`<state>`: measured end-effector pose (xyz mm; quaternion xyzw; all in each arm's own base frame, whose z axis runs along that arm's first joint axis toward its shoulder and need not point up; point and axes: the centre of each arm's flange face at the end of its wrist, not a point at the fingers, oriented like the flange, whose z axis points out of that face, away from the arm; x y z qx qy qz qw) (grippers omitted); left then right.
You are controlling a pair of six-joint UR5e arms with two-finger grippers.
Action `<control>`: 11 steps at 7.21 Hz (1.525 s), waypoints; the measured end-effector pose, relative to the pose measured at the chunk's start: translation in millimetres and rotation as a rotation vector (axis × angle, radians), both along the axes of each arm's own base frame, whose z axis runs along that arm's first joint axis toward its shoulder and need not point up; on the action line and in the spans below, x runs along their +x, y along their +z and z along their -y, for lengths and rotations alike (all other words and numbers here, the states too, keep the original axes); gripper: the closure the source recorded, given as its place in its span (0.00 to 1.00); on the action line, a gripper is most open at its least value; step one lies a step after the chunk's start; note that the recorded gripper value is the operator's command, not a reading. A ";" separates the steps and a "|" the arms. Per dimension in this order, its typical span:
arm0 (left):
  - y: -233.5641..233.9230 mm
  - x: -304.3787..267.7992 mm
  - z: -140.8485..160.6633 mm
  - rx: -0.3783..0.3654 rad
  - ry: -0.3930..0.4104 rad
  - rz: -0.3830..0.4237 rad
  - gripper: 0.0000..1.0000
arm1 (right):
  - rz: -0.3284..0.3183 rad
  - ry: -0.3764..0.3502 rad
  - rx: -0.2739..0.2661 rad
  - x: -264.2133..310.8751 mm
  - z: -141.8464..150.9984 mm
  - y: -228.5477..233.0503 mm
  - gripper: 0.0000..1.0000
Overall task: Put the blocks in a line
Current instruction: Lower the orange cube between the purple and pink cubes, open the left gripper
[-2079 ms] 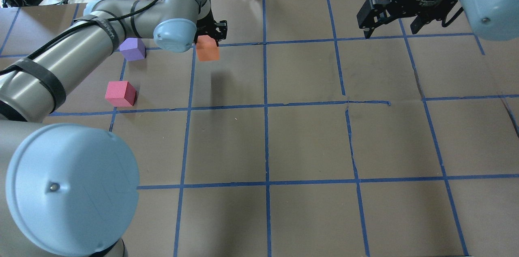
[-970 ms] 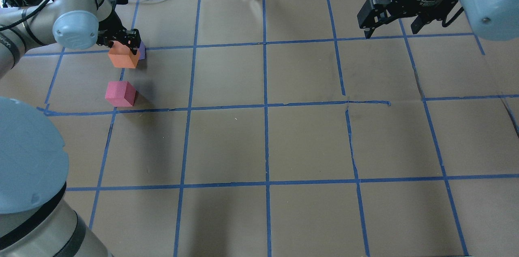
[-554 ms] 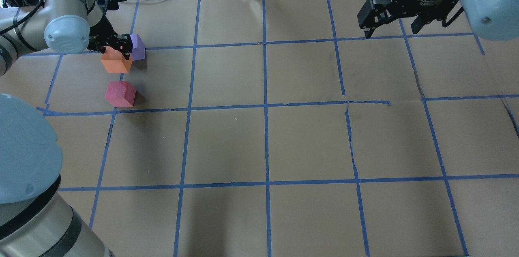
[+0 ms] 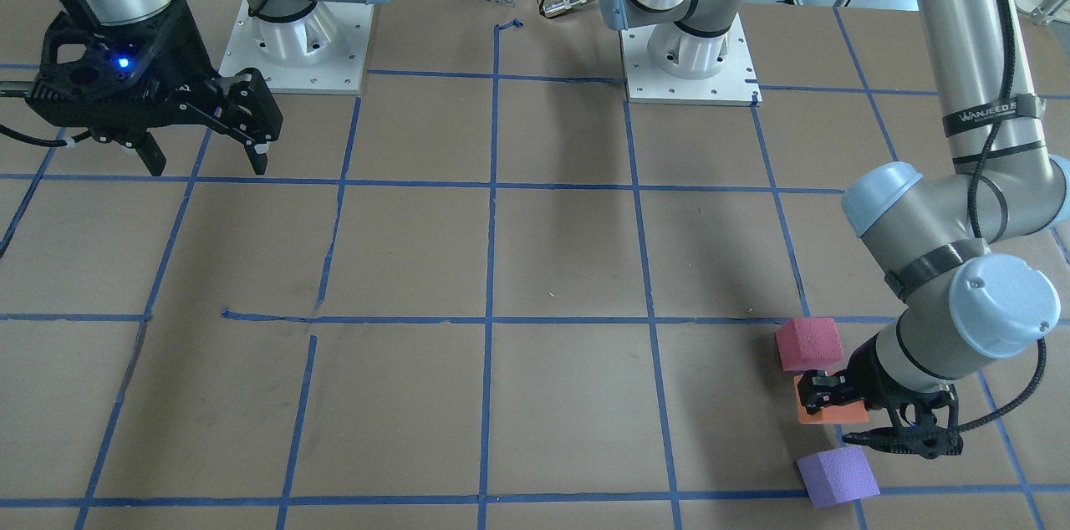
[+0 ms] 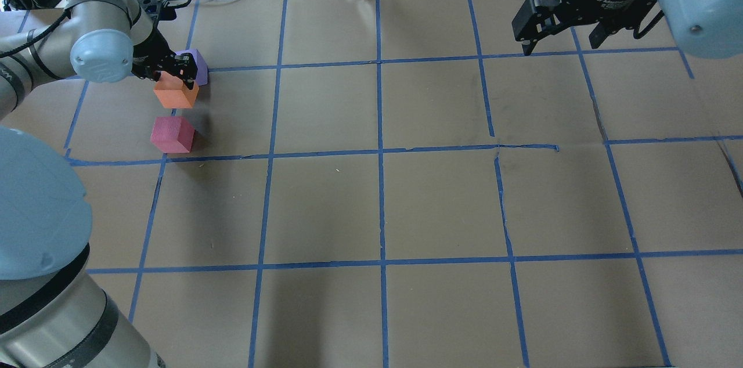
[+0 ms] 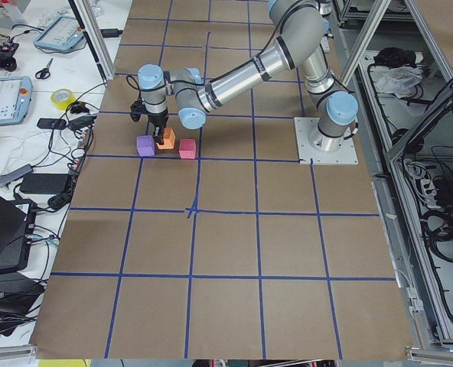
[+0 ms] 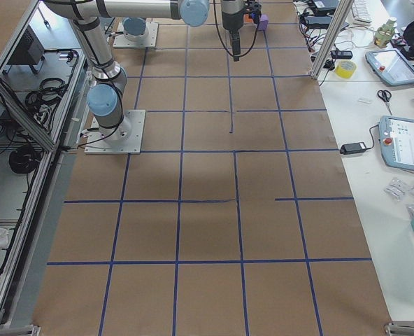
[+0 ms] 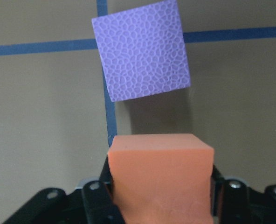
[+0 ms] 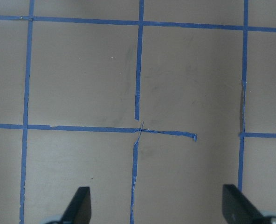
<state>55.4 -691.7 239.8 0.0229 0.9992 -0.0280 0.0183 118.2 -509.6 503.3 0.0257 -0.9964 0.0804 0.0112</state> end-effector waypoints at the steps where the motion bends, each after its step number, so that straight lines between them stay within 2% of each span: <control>1: -4.5 1.1 0.6 -0.006 -0.011 0.002 0.84 | 0.000 0.000 -0.001 0.0 0.1 0.1 0.00; 8: -19.6 6.7 1.0 -0.046 -0.045 0.017 0.85 | -0.001 0.000 0.000 -0.1 0.0 0.0 0.00; 11: -23.3 13.4 2.7 -0.064 -0.003 0.016 0.85 | -0.001 0.000 0.000 -0.1 0.0 0.0 0.00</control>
